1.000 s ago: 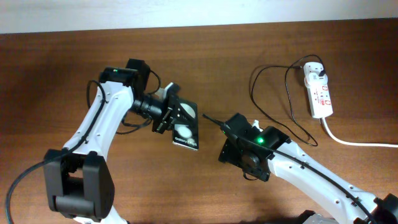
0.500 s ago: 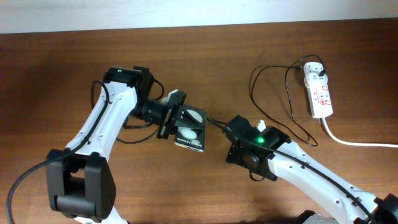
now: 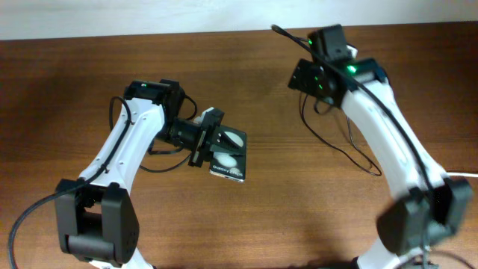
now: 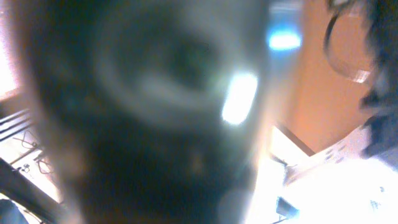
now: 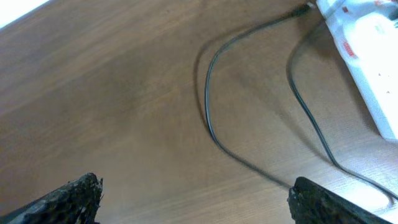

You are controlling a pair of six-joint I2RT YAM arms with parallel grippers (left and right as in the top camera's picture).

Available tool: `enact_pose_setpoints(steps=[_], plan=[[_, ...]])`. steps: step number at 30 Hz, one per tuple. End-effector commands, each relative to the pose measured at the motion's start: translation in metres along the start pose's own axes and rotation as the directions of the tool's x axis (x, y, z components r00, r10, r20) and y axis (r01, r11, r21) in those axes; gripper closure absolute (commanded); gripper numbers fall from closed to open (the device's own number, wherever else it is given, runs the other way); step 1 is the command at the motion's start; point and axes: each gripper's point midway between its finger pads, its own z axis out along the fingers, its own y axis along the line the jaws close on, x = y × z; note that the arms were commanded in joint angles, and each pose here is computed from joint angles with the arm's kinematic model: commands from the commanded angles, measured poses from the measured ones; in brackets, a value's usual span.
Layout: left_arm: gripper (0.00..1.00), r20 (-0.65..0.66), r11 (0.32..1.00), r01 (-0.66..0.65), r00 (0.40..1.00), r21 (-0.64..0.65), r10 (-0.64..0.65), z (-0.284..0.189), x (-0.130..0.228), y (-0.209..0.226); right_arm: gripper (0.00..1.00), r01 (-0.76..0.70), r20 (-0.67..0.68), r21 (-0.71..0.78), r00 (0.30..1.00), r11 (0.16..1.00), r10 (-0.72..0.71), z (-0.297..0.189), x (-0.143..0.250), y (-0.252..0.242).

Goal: Plug charger to phone and switch on socket
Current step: 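Grasp the black USB-C cable end near the power strip with the right gripper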

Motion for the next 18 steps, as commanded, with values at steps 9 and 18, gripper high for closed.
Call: enact_pose_setpoints(steps=[9,18], plan=[[1.00,-0.007,0.999,-0.023,1.000,0.043,0.023,-0.002,0.003,-0.011,0.09,-0.021,-0.086,0.153,0.996,0.988,0.034,0.199,0.015,-0.028],[1.00,-0.007,0.999,-0.023,1.000,0.043,0.024,-0.002,0.003,-0.012,0.94,0.119,-0.307,0.031,0.946,0.992,-0.103,0.178,0.056,-0.018]])
